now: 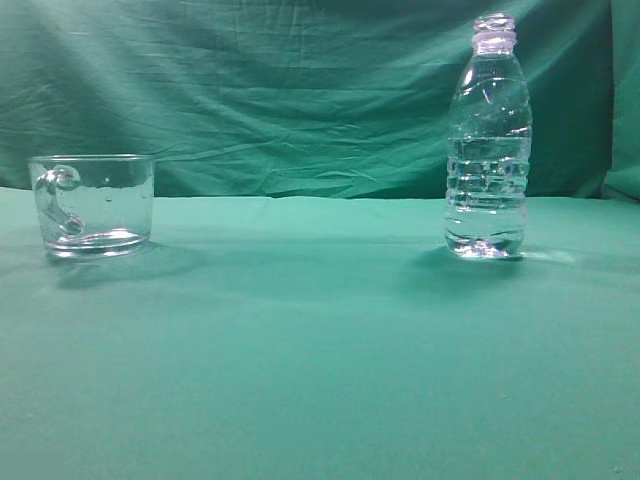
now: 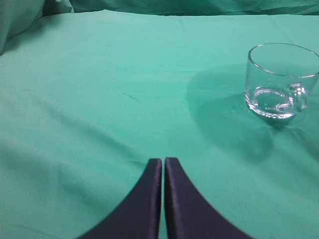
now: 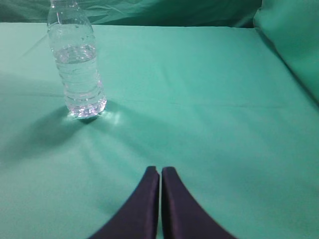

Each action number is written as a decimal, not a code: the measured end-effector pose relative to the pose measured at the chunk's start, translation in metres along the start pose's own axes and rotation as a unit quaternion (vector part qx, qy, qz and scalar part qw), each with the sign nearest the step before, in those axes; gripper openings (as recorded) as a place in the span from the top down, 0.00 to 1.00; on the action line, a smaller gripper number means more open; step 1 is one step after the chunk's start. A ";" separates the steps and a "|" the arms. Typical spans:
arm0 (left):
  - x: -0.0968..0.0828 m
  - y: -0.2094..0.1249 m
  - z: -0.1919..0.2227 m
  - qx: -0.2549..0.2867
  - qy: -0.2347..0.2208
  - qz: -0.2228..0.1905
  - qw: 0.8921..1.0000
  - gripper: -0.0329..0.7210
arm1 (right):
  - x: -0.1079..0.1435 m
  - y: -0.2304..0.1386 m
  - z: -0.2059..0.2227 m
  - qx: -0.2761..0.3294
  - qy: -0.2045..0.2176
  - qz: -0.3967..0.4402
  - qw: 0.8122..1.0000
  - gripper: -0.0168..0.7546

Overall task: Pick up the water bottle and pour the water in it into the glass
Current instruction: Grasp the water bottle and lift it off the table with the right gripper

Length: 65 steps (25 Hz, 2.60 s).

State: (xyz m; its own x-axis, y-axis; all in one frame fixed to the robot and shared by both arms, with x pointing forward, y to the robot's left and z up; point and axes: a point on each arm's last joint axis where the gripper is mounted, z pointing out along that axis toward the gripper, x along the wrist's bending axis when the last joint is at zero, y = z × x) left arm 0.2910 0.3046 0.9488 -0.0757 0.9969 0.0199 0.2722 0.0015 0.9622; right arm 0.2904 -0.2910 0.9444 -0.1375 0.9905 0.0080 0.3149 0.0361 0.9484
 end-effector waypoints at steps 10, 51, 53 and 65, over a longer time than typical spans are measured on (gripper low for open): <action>0.000 0.000 0.000 0.000 0.000 0.000 1.000 0.96 | 0.000 0.003 0.000 -0.020 0.001 0.003 1.000 0.98; 0.000 0.000 0.000 0.000 0.000 0.000 1.000 0.96 | 0.048 0.077 0.155 -0.023 0.129 -0.032 0.991 0.18; 0.000 0.000 0.000 0.000 0.000 0.000 1.000 0.96 | 0.050 0.076 0.166 -0.018 0.130 -0.032 0.991 0.14; 0.000 0.000 0.000 0.000 0.000 0.000 1.000 0.96 | 0.063 0.045 0.231 -0.009 0.156 -0.003 0.988 0.11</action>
State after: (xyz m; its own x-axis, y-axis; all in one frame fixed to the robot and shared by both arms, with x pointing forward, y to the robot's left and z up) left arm 0.2910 0.3046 0.9488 -0.0757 0.9969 0.0199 0.2722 0.0015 0.9622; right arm 0.5132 -0.1957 0.9142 -0.4235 0.9008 0.0961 0.2962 0.0374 0.9544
